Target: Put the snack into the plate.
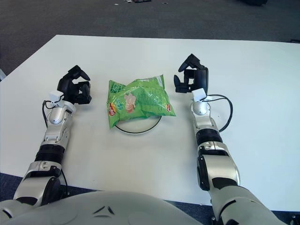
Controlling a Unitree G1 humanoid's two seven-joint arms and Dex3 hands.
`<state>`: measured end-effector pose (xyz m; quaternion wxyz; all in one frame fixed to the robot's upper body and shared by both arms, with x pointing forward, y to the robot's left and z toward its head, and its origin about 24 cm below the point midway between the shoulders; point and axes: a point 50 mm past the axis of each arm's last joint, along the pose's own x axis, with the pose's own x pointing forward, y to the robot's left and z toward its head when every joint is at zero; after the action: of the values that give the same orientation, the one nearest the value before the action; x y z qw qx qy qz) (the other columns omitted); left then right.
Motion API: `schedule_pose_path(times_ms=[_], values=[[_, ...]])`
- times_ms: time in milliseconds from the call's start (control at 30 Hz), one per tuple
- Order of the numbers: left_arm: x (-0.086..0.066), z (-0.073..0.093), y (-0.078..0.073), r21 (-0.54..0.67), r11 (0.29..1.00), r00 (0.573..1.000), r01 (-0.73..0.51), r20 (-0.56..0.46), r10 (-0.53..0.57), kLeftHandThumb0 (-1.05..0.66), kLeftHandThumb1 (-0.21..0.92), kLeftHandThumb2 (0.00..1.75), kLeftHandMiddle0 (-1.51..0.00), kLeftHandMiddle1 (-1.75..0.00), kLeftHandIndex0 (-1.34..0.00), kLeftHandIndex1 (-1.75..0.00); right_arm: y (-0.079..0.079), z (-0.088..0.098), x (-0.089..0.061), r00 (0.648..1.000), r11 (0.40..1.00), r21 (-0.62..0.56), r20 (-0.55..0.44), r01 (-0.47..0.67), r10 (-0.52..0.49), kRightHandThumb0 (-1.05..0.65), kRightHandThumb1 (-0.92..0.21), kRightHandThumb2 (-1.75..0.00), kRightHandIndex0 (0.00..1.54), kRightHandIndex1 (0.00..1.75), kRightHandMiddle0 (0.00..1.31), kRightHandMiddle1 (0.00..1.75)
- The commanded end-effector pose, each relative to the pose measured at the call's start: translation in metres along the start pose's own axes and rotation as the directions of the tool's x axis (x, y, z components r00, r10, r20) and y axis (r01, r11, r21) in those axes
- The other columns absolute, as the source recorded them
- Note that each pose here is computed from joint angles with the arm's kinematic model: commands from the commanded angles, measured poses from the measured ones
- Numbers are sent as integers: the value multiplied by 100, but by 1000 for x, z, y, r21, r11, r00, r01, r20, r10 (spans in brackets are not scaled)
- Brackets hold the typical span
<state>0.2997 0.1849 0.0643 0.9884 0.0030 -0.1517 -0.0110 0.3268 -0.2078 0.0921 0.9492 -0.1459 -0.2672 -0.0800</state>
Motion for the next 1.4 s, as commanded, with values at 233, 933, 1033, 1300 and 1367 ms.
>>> schedule_pose_path(times_ms=[233, 933, 1033, 1300, 1367], values=[[-81, -64, 4, -28, 996, 946, -83, -316, 70, -51, 24, 141, -137, -175, -68, -175, 2, -64, -73, 842, 981, 181, -538, 74, 36, -49, -28, -136, 139, 175, 64, 175], [-82, -49, 10, 8, 998, 961, -66, -270, 66, -51, 25, 140, -138, -175, -67, -175, 3, -38, -84, 799, 936, 247, -599, 250, -56, -48, -33, -131, 136, 175, 61, 175], [-83, -46, 11, 11, 998, 962, -63, -264, 64, -51, 25, 140, -138, -175, -67, -175, 3, -35, -84, 802, 936, 248, -594, 252, -59, -48, -33, -131, 135, 175, 61, 175], [-80, -36, 10, 4, 998, 970, -55, -237, 55, -51, 26, 139, -139, -175, -67, -175, 4, -27, -84, 818, 930, 256, -570, 264, -75, -48, -33, -131, 134, 175, 61, 175], [-79, -32, 9, 3, 999, 973, -49, -226, 48, -51, 26, 139, -139, -175, -66, -175, 4, -25, -85, 825, 930, 257, -559, 262, -78, -48, -33, -131, 134, 175, 61, 175]])
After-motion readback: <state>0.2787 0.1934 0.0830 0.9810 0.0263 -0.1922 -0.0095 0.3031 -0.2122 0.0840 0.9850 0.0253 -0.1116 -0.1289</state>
